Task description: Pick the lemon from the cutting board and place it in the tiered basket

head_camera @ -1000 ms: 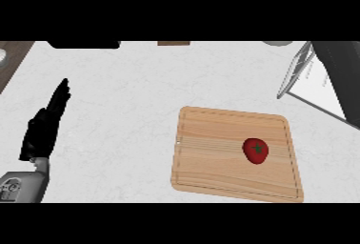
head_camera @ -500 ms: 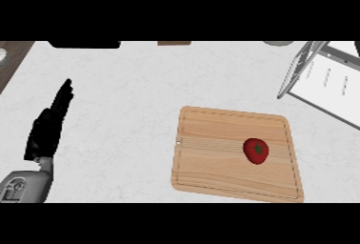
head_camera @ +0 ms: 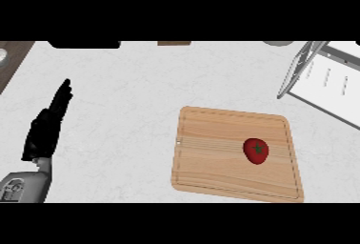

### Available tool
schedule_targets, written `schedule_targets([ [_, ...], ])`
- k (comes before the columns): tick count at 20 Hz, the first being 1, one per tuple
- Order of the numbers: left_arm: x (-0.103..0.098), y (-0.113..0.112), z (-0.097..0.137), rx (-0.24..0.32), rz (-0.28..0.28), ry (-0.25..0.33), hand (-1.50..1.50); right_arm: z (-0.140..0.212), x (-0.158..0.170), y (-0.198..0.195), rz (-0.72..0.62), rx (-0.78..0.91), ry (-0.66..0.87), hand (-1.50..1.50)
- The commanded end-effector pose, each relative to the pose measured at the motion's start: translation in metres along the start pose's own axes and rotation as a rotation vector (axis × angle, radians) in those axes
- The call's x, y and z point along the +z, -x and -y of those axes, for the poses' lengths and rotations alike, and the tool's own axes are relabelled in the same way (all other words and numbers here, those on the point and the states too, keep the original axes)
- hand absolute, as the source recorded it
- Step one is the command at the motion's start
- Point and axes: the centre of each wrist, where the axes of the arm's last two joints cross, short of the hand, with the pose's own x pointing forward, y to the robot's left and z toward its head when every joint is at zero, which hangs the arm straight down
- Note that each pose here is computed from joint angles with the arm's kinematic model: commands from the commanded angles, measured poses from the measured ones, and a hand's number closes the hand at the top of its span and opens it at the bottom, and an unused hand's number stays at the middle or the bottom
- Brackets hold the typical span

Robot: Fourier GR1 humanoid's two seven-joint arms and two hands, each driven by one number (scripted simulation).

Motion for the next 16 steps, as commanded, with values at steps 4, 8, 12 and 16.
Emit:
schedule_targets([
  [4,-0.009,-0.008,-0.006,-0.004,-0.013,0.002,0.0,-0.033,-0.001,0.034,0.003,-0.083,-0.117,1.5],
  [8,-0.006,0.005,-0.008,-0.008,0.003,0.0,0.0,-0.04,0.001,0.031,-0.172,-0.272,-0.247,-1.5],
  [12,-0.002,0.001,0.013,-0.007,0.007,-0.003,0.0,-0.049,-0.007,0.06,-0.138,-0.281,-0.213,-1.5],
  [16,-0.003,0.007,-0.003,0.014,-0.005,0.002,0.0,-0.053,-0.005,0.069,-0.156,-0.436,-0.103,-1.5],
])
